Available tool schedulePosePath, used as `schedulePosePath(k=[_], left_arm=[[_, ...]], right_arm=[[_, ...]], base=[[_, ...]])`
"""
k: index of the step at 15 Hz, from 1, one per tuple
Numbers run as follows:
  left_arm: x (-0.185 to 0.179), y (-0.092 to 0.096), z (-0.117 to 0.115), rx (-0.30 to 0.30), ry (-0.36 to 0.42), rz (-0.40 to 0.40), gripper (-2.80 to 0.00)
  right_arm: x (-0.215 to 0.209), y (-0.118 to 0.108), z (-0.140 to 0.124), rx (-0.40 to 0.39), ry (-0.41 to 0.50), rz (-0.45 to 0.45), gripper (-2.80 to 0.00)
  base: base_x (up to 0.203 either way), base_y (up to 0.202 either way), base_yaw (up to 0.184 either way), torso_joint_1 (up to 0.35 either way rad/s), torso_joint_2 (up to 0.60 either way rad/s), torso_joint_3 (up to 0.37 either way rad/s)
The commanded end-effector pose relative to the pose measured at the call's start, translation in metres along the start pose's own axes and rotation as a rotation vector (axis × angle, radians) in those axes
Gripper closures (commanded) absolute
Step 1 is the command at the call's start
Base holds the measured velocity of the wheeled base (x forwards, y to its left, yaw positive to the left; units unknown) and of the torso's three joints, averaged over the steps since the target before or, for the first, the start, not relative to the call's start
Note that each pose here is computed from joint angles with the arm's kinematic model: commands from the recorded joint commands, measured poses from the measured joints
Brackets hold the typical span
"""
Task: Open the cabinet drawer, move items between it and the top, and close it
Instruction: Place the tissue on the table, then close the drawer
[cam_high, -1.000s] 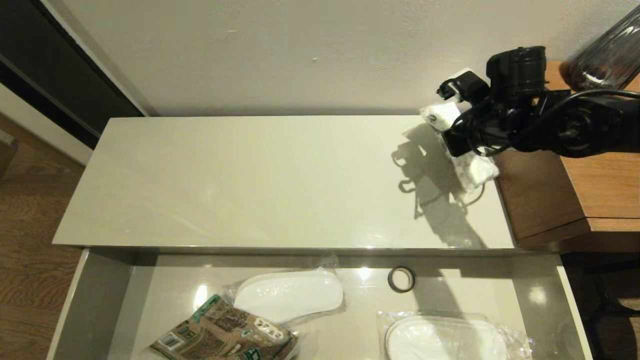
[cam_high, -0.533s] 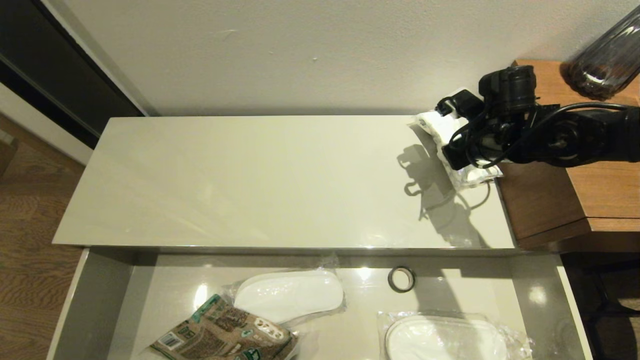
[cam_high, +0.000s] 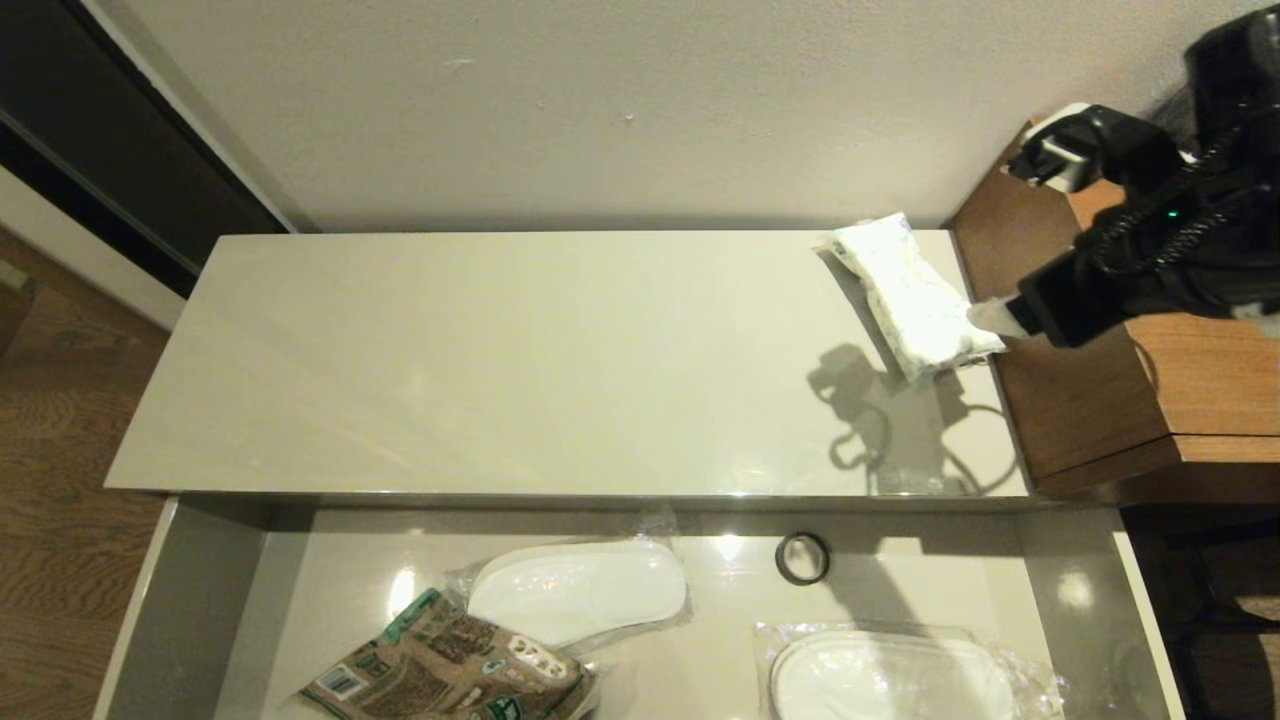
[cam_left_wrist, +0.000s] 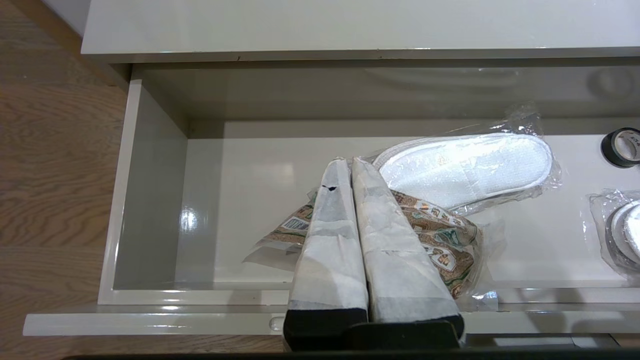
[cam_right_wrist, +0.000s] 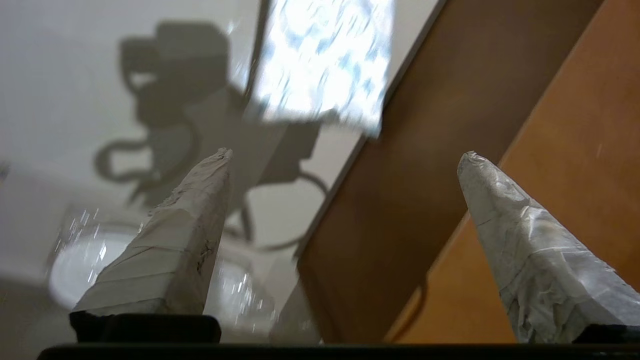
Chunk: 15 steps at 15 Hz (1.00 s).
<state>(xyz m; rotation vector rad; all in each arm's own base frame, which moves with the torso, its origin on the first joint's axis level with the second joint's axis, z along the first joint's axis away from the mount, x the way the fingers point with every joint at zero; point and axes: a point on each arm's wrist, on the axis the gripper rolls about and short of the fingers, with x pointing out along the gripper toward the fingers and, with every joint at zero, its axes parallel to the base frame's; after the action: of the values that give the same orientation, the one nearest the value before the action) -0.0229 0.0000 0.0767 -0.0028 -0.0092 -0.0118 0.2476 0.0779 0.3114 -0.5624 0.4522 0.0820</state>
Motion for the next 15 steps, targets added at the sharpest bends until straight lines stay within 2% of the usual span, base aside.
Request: schedulePosePath(k=[1,3,4,8,11,15], left_arm=[[0.000,0.000,0.000,0.000,0.002,0.000,0.00],[0.000,0.000,0.000,0.000,0.002,0.000,0.00],[0.000,0.000,0.000,0.000,0.002,0.000,0.00],[0.000,0.000,0.000,0.000,0.002,0.000,0.00],[0.000,0.000,0.000,0.000,0.002,0.000,0.00],[0.000,0.000,0.000,0.000,0.002,0.001,0.00]], right_arm=[[-0.068,-0.007,-0.034,-0.015,0.004,0.045,-2.80],[-0.091,0.000,-0.063,-0.057,0.096,0.115,-2.80],[-0.099,0.002,-0.074,-0.060,0.113,0.127,0.00],[-0.110,0.000,-0.081,-0.021,0.115,0.115,0.00],[-0.128,-0.012,-0.079,0.010,0.116,0.047,0.00],[-0.139,-0.022,-0.089,0.094,0.174,-0.017,0.00]], base=[[0.000,0.000,0.000,0.000,0.00,0.000],[0.000,0.000,0.000,0.000,0.00,0.000],[0.000,0.000,0.000,0.000,0.00,0.000],[0.000,0.000,0.000,0.000,0.00,0.000],[0.000,0.000,0.000,0.000,0.00,0.000],[0.000,0.000,0.000,0.000,0.00,0.000]])
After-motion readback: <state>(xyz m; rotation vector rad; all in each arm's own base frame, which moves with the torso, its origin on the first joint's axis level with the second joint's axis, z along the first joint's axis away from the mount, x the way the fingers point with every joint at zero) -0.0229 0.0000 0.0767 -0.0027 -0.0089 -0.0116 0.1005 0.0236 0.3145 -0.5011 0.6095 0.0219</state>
